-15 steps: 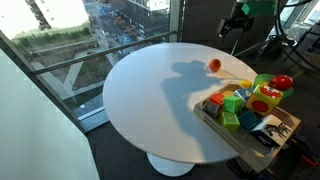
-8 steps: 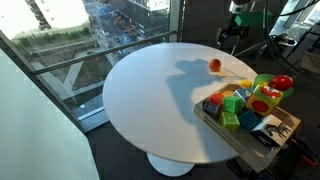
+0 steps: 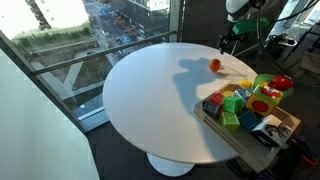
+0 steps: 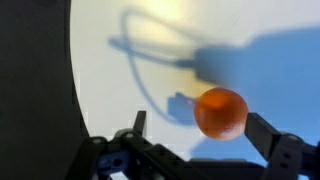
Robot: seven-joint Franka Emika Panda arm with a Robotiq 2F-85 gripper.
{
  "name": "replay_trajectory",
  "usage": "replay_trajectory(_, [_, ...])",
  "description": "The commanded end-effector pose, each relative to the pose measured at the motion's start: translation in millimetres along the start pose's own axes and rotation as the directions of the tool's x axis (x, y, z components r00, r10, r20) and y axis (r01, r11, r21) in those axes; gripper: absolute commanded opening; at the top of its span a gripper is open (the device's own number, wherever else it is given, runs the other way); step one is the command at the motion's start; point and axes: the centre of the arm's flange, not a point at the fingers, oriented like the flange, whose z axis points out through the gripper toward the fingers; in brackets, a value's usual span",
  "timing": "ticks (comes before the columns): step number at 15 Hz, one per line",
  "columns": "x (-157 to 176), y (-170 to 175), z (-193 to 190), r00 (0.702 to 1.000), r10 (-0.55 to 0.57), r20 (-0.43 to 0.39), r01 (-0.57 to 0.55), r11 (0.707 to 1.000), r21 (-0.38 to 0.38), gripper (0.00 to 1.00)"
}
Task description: Place the toy orange in the bowl
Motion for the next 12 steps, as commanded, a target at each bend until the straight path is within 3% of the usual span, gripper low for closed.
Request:
replay_trajectory(1, [1.0, 0.0, 1.6, 1.0, 0.0, 0.003, 0.0, 1.0, -0.002, 1.0])
replay_trajectory(7, [3.0, -0.3, 1.8, 1.0, 0.0, 0.005, 0.0, 1.0, -0.004, 1.0])
replay_trajectory(12, [9.5, -10.7, 7.7, 1.0, -0.02, -0.008, 0.02, 0.999, 0.042, 1.0])
